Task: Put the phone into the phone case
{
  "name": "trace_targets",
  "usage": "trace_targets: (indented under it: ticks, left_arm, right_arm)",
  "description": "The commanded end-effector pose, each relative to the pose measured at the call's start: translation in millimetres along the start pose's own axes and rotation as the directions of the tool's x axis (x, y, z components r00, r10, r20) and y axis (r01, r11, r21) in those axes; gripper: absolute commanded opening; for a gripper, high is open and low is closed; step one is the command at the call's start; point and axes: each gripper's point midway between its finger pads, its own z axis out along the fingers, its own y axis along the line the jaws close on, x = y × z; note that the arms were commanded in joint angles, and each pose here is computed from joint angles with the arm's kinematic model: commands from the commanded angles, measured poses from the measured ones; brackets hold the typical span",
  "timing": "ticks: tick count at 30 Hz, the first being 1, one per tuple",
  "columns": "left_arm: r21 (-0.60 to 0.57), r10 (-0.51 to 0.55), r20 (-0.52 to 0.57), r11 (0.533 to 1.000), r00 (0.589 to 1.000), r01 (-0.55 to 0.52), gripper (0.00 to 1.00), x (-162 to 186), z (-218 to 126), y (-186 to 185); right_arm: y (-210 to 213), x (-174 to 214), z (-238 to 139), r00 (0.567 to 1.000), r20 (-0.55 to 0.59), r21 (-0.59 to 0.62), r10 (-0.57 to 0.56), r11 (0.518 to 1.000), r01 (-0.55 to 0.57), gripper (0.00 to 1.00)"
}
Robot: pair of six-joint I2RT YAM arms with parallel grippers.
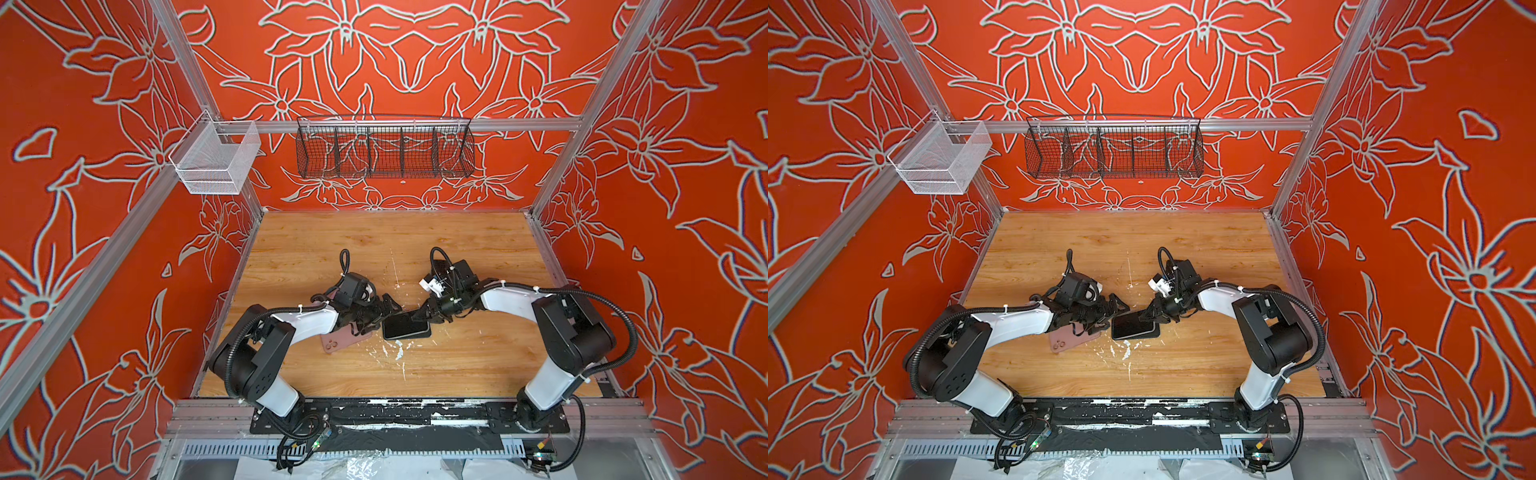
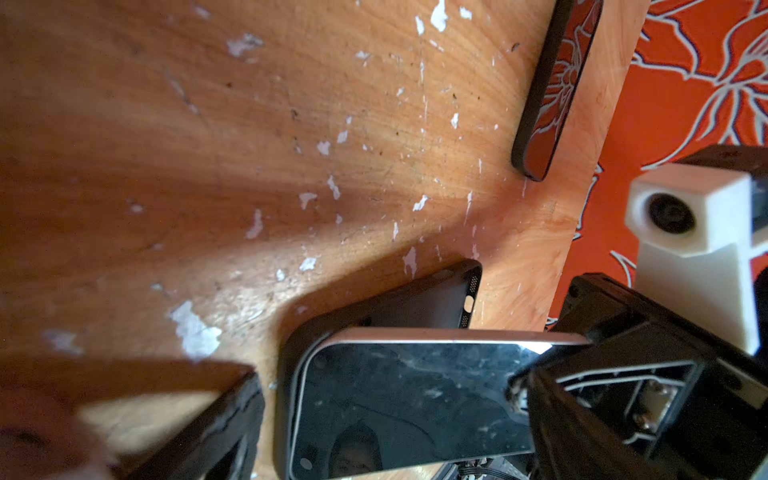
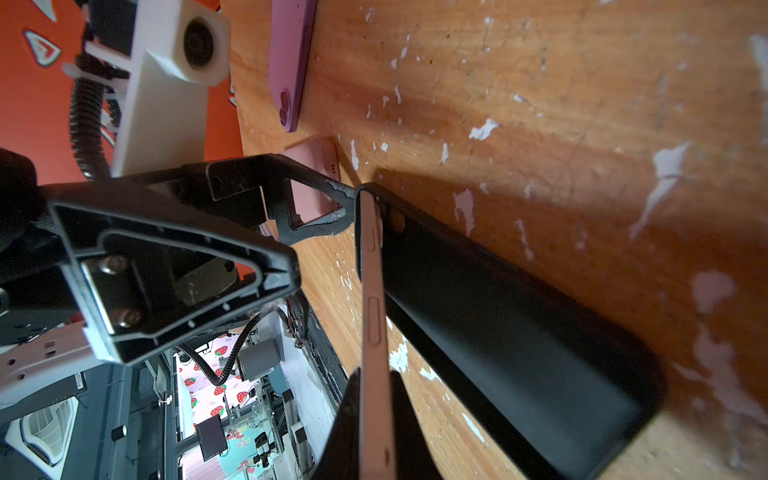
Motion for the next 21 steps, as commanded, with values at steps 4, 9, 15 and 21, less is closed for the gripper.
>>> trace_targets:
  ticks: [4, 9, 15, 21]
  left_arm:
    - [-0.002, -0.016, -0.004, 1.0, 1.0, 0.016, 0.97, -2, 6, 6]
    - [0.003, -0.02, -0.006, 1.0, 1.0, 0.02, 0.97, -3, 9, 6]
    - [0.012, -0.019, -0.006, 1.0, 1.0, 0.019, 0.97, -4, 9, 3]
    - [0.016, -0.018, -0.007, 1.0, 1.0, 0.018, 0.97, -4, 10, 2]
  right_arm:
    - [-42, 15, 11, 0.996, -0.04, 0.15, 0.08, 0.986, -0.073, 0.0]
    - [-56, 17, 12, 0.994, -0.037, 0.207, 0.103, 0.974, -0.093, 0.08]
    - [-74, 19, 13, 0.991, -0.024, 0.27, 0.129, 0.956, -0.118, 0.16]
    - [-92, 20, 14, 0.988, 0.002, 0.328, 0.153, 0.933, -0.145, 0.24]
